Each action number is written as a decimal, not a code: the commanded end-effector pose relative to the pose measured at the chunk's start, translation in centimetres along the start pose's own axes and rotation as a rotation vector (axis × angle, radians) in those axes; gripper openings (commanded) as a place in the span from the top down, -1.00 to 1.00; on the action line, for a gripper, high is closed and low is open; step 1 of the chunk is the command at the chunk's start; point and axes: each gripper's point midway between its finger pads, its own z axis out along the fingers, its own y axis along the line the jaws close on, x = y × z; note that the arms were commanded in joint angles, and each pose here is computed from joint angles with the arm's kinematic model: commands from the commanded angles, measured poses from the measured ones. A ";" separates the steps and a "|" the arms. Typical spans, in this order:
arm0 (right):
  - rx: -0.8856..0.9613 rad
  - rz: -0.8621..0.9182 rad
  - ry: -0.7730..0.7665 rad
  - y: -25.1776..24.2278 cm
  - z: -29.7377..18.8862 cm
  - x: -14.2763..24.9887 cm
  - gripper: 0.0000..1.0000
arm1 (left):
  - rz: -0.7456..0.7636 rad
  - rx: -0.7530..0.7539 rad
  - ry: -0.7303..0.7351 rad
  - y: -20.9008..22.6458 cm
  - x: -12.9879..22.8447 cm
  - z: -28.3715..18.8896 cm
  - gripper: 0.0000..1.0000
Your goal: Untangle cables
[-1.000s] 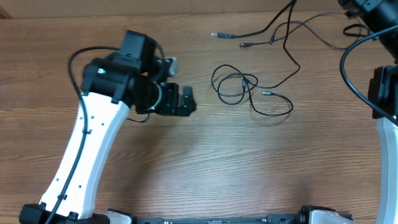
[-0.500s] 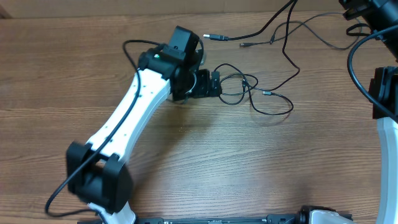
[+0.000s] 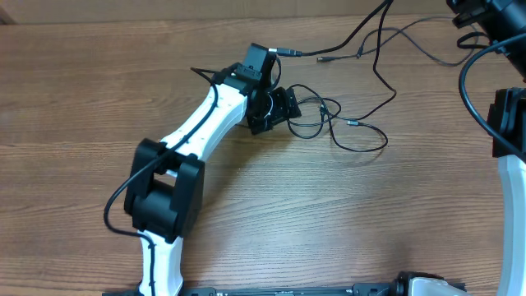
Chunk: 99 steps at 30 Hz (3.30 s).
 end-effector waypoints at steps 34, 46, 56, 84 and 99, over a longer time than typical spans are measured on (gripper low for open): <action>1.274 -0.429 -0.490 -23.2 -16.6 -12.5 0.93 | -0.088 -0.475 -0.559 9.9 1.7 -29.2 0.90; 1.085 -0.229 -0.129 -30.1 -11.4 -7.4 0.93 | 0.015 -0.358 -0.387 8.0 3.6 -26.7 0.91; 0.842 -0.198 0.156 -29.9 -6.4 -1.8 0.93 | 0.013 -0.360 -0.379 8.0 3.5 -26.4 0.91; 1.250 -0.006 0.330 -40.6 -13.8 2.5 -1.00 | 0.022 -0.369 -0.360 8.2 3.9 -26.3 0.91; 1.629 0.106 0.442 -42.0 -23.3 5.9 -1.00 | 0.023 -0.364 -0.368 8.1 3.6 -26.2 0.90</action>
